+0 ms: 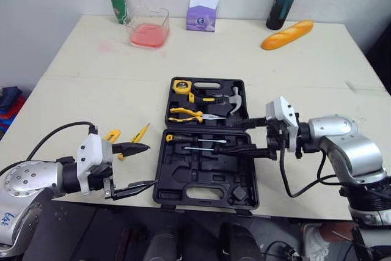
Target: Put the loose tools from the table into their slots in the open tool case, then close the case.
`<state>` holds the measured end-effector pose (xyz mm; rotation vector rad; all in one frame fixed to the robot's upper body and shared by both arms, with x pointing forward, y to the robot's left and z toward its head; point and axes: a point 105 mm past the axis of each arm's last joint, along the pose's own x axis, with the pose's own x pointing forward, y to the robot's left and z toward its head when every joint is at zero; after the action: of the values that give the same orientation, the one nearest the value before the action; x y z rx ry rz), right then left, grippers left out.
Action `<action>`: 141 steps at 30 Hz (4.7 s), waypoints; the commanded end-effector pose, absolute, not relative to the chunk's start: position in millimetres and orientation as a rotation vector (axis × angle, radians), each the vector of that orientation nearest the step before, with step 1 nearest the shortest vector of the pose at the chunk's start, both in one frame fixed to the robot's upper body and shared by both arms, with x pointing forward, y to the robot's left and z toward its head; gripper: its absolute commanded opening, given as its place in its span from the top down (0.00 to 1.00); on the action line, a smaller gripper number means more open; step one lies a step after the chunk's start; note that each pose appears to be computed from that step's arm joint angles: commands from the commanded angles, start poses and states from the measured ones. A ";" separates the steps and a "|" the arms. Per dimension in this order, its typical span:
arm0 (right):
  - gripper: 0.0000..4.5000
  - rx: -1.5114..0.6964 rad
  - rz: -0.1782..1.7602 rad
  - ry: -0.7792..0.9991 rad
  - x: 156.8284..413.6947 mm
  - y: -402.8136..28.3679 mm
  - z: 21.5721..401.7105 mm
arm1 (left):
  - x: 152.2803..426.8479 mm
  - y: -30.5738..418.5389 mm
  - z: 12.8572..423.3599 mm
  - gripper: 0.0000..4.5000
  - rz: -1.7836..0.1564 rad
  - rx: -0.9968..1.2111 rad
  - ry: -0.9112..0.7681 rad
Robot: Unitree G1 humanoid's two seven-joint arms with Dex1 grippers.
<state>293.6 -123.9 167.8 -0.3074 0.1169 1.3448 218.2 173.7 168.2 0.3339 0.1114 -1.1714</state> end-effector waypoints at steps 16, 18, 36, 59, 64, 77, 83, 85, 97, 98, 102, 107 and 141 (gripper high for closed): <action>0.99 -0.386 1.346 0.004 301.9 -97.4 133.9 | 223.9 169.1 176.4 0.00 -1.185 0.366 0.060; 0.99 -0.371 1.331 0.020 305.0 -96.2 127.3 | 225.6 170.0 178.8 0.00 -1.180 0.367 0.054; 0.99 -0.426 1.280 0.272 305.6 -99.4 77.3 | 223.4 172.4 177.4 0.00 -1.165 0.366 0.061; 0.99 -0.233 1.293 -0.036 304.6 -107.7 136.2 | 223.8 173.6 177.8 0.00 -1.107 0.340 0.033; 0.99 -0.204 1.212 -0.083 299.9 -150.2 160.1 | 228.6 191.1 176.5 0.00 -1.016 0.341 0.016; 0.05 -0.427 0.542 -0.054 282.5 -332.0 194.6 | 221.5 357.1 184.1 0.00 -0.436 0.407 0.089; 0.02 -0.319 0.119 -0.191 261.9 -407.7 210.3 | 202.7 410.2 186.9 0.00 -0.218 0.402 0.090; 0.02 -0.320 0.049 -0.152 253.0 -423.4 196.8 | 195.5 424.2 182.4 0.00 -0.144 0.379 0.088; 0.02 -0.421 -0.116 -0.041 252.2 -458.3 170.4 | 184.1 447.9 172.8 0.00 -0.017 0.336 0.091; 0.02 -0.421 -0.086 -0.051 255.6 -453.5 169.5 | 186.4 444.5 173.4 0.00 -0.032 0.339 0.085; 0.02 -0.373 0.069 -0.127 268.0 -428.6 174.3 | 190.8 433.7 178.4 0.00 -0.072 0.340 0.060; 0.02 -0.281 0.341 -0.173 283.4 -385.1 189.6 | 196.4 406.9 187.5 0.00 -0.187 0.351 0.057; 0.02 -0.259 1.290 -0.343 258.8 -176.5 189.9 | 267.6 234.3 134.4 0.00 -0.476 0.178 0.475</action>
<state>263.2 -179.7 179.5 -0.2449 -0.2955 1.2750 264.1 234.4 131.3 0.1476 0.4959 -0.5016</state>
